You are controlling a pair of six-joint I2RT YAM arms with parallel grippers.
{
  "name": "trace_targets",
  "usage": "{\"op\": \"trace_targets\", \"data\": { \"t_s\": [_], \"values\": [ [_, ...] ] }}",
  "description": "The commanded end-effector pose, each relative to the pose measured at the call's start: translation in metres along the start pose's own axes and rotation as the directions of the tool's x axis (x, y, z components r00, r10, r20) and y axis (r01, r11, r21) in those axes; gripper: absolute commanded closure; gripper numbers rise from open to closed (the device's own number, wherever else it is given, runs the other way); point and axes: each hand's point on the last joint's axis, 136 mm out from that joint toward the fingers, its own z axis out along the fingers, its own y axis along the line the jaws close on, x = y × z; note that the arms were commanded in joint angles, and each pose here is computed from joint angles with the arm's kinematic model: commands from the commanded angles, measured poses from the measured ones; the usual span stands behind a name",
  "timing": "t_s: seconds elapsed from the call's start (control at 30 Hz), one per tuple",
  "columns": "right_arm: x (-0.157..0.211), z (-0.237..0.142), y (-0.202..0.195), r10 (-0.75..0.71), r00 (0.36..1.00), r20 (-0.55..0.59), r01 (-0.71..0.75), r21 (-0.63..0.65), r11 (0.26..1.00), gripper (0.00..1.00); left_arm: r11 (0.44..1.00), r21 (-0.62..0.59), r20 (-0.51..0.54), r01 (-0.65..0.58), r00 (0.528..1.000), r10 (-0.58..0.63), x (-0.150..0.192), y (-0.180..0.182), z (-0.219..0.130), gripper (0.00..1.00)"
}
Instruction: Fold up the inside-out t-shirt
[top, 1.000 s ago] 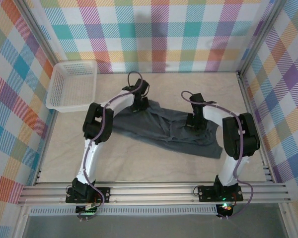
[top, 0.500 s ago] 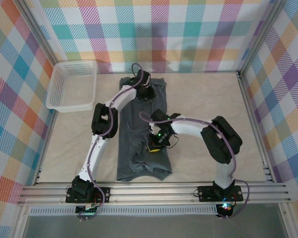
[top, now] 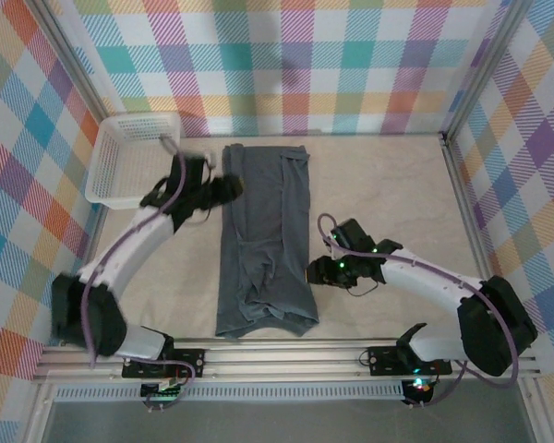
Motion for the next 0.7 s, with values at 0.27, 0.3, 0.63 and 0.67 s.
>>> {"op": "trace_targets", "data": {
  "t_s": [0.27,0.3,0.63,0.67],
  "values": [
    [0.021,0.042,0.027,-0.071,0.968,-0.241,0.028,-0.180,0.983,0.47,0.973,-0.141,-0.203,0.183,0.956,-0.210,0.121,0.077,-0.026,0.33],
    [0.021,0.044,0.027,-0.070,0.966,-0.249,0.025,-0.179,0.984,0.50,0.970,-0.149,-0.213,0.192,0.952,-0.221,0.127,0.080,-0.027,0.32],
    [0.006,0.002,0.030,-0.044,0.998,-0.056,0.035,-0.146,0.989,1.00,0.886,-0.413,-0.414,0.208,0.824,-0.387,0.240,0.126,-0.045,0.28],
    [0.005,0.000,0.029,-0.042,0.998,-0.045,0.035,-0.140,0.990,1.00,0.888,-0.413,-0.436,0.203,0.812,-0.388,0.250,0.125,-0.044,0.29]
  ]
}}
